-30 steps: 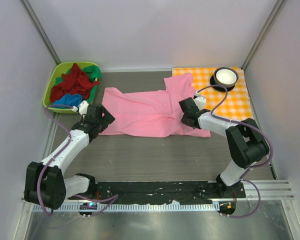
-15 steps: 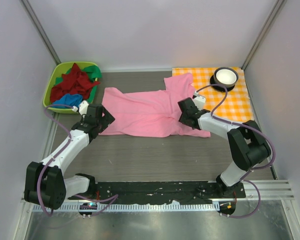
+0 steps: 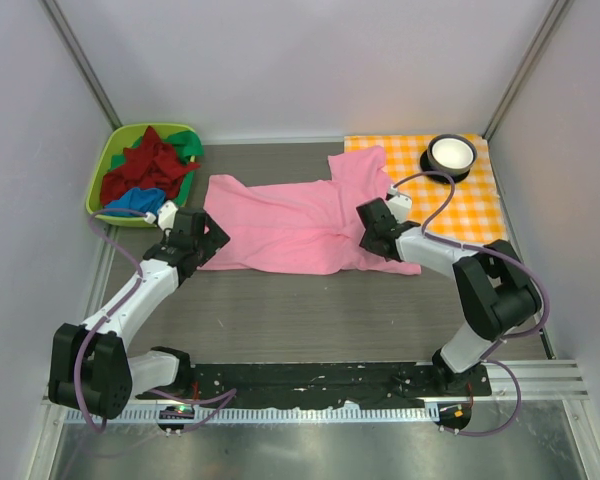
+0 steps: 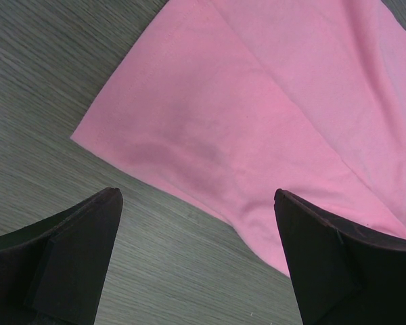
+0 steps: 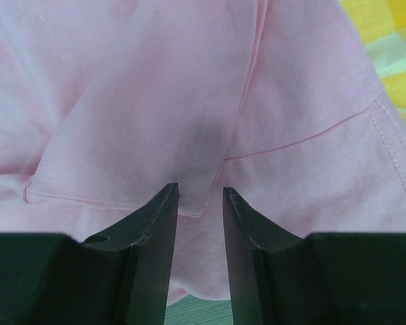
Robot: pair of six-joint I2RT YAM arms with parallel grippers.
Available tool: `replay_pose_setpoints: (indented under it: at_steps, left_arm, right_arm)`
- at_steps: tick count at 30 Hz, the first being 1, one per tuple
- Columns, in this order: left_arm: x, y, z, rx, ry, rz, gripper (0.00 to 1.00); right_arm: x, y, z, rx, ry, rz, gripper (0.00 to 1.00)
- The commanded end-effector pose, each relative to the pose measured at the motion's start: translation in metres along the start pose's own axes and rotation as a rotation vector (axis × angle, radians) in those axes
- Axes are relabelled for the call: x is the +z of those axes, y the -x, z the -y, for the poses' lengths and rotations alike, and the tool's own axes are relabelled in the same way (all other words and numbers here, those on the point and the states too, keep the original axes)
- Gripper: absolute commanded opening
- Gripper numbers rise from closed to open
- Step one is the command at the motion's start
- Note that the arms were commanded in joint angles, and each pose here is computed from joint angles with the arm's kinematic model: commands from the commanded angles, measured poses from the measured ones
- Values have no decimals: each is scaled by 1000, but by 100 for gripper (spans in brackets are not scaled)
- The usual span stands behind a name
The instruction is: Fold and stack the t-shirts
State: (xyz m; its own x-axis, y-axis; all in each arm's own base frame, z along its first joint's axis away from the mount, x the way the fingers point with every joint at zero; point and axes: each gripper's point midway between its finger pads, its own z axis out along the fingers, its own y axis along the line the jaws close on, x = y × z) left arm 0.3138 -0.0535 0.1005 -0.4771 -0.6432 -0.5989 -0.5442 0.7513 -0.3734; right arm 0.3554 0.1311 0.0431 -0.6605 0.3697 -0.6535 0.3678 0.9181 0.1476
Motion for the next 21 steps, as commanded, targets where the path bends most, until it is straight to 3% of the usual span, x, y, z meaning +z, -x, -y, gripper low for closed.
replay_pose_setpoints:
  at_steps: [1, 14, 21]
  left_arm:
    - [-2, 9, 4, 1, -4, 33, 100]
    - [-1, 7, 1, 3, 3, 31, 100]
    - [0, 6, -1, 6, 11, 33, 100]
  right_arm:
    - [5, -1, -5, 19, 14, 13, 39]
    - [11, -5, -16, 13, 30, 6, 25]
    - [10, -4, -19, 3, 27, 11, 1]
